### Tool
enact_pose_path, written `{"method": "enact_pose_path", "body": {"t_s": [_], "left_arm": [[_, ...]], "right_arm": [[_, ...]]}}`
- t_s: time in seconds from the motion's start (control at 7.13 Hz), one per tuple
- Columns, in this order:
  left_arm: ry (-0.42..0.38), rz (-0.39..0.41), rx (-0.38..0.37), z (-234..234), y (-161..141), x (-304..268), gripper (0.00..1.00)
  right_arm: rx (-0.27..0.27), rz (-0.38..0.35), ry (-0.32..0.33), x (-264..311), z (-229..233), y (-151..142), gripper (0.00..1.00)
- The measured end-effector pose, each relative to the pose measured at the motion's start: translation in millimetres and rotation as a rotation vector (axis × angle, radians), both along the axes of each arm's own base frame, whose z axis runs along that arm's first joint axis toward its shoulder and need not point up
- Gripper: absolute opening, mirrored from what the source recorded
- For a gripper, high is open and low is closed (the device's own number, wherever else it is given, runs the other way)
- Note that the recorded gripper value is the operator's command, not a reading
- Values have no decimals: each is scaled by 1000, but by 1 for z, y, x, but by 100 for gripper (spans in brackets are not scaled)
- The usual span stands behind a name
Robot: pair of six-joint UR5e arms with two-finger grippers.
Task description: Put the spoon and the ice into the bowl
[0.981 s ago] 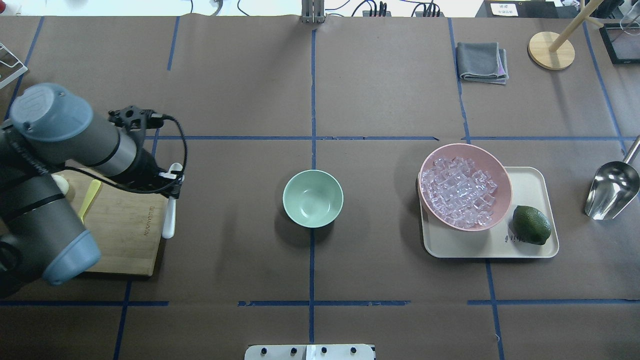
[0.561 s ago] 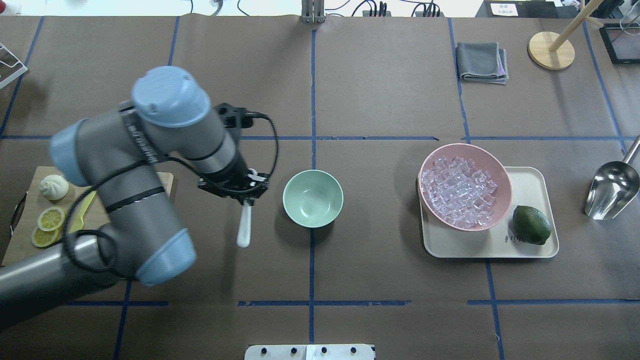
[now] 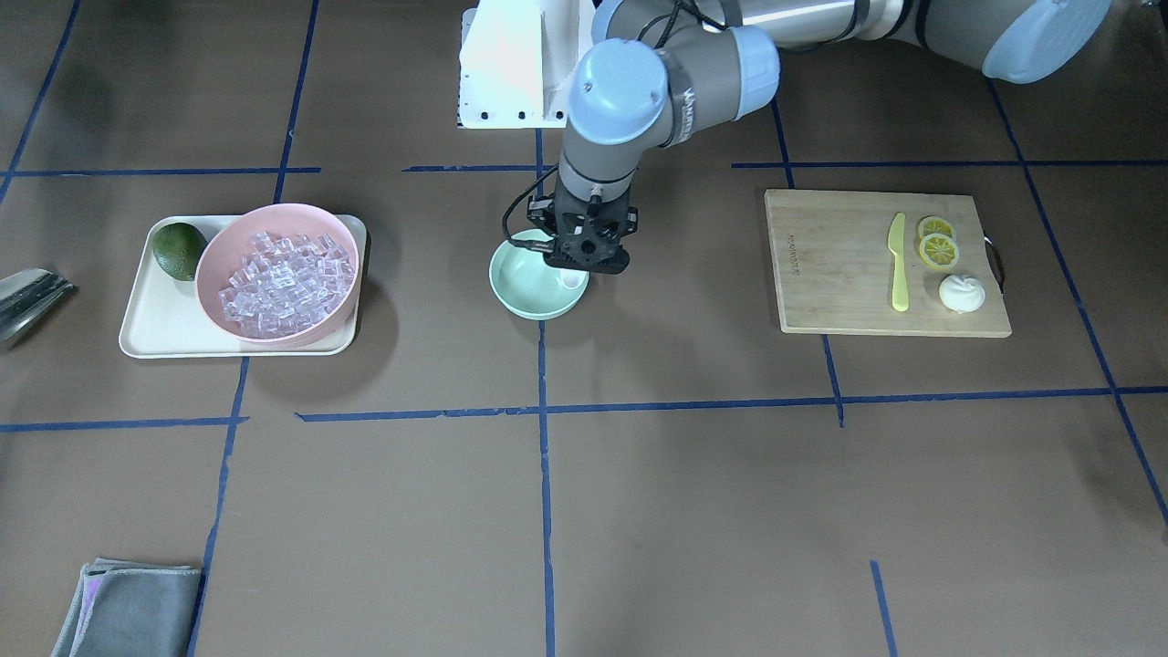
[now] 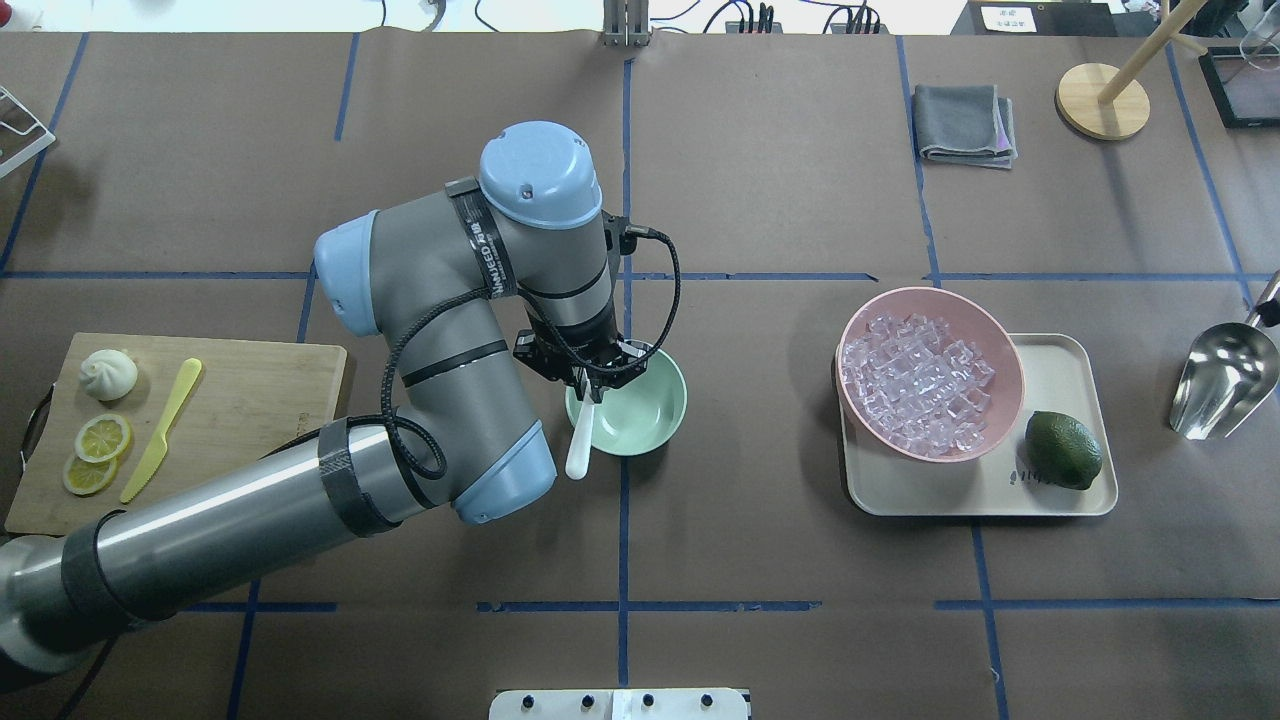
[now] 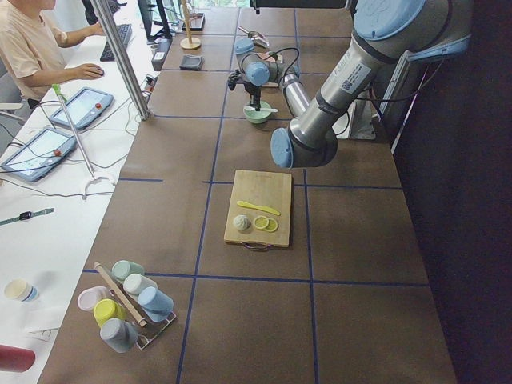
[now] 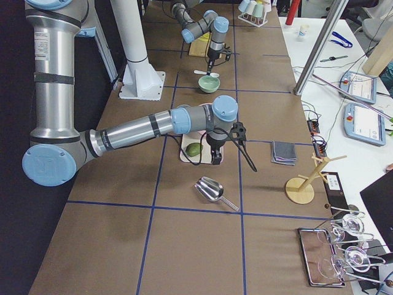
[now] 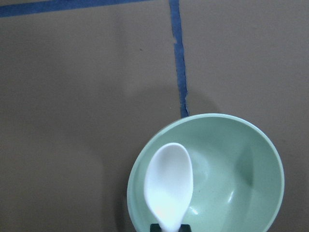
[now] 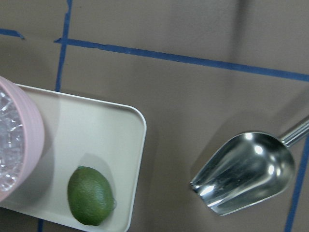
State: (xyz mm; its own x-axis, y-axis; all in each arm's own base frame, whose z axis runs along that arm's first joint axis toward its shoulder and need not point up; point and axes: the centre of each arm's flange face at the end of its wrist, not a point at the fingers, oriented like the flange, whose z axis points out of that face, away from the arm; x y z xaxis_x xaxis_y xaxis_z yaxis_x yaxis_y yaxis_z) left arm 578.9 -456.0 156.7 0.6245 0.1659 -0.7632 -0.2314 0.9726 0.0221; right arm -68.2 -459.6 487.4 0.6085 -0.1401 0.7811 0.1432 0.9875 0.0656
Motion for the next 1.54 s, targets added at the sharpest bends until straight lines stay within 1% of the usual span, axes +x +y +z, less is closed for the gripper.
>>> {"method": "enact_pose_path", "body": {"t_s": [0.14,0.28,0.42,0.56,0.7,0.98,1.12,1.26,1.4,1.54], "left_arm": [[1,20,8,2,5,10,49],[9,29,13,6,8,18,75],[19,32,17,8,9,25,95],[36,21,14,7,11,27,98],[60,-4,3,2,11,27,99],[95,-29,-3,-5,13,23,99],[105,-37,-5,-9,15,20,99],[108,-46,-10,-10,16,18,99],[108,-49,-12,-10,16,17,99],[107,-51,-14,-9,16,17,99]], "right_arm": [[-35,14,-8,-35,-33,-4,99],[-66,22,-7,-76,-67,-9,99],[-90,38,12,-121,-98,-11,99],[-108,69,47,-165,-124,-8,99],[-112,106,84,-202,-143,-1,99],[-94,170,149,-247,-156,10,97],[-49,183,173,-272,-158,18,95],[10,185,169,-297,-155,23,94],[46,186,150,-311,-148,22,93],[63,186,140,-316,-140,21,93]]}}
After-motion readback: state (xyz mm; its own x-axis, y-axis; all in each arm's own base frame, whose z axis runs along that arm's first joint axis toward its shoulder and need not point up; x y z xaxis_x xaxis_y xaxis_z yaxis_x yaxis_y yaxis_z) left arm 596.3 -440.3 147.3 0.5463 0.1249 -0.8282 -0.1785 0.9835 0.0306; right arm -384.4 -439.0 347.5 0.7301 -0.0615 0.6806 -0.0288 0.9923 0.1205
